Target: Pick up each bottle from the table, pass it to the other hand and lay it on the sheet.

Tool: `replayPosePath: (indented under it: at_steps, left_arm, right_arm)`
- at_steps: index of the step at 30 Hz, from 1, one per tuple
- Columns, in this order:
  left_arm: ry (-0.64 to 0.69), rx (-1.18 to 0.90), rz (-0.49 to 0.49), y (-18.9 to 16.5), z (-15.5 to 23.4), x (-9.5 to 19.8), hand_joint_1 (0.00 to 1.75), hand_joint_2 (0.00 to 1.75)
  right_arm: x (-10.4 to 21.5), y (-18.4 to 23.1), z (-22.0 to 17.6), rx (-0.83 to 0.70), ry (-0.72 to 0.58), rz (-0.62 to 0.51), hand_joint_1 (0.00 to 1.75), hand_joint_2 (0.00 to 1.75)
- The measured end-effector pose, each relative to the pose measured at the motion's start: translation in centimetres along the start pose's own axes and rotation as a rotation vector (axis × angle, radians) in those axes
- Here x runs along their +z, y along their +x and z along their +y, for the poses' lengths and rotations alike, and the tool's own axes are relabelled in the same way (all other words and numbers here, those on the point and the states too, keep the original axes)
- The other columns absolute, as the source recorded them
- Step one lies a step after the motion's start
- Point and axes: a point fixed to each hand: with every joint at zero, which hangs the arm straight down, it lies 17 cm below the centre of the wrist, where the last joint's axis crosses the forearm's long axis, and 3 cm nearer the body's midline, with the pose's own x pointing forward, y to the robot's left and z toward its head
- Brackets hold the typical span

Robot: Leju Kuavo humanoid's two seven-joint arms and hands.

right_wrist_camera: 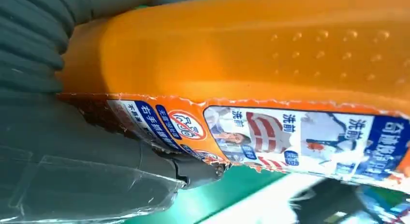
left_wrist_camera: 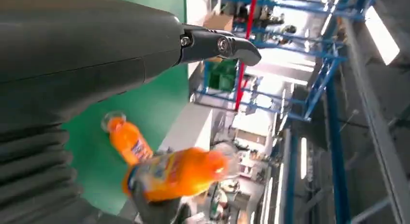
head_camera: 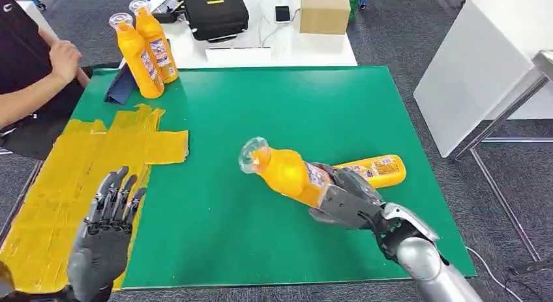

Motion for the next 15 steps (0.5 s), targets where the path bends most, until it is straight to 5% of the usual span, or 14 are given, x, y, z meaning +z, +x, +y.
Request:
replayPosePath:
  at_steps: [15]
  left_arm:
    - [0.047,-0.054,-0.010,-0.7,-0.2,-4.4,0.00,1.75]
  right_arm:
    - [-4.9,5.7,5.6,-0.225,0.174,-0.089,1.75,1.75]
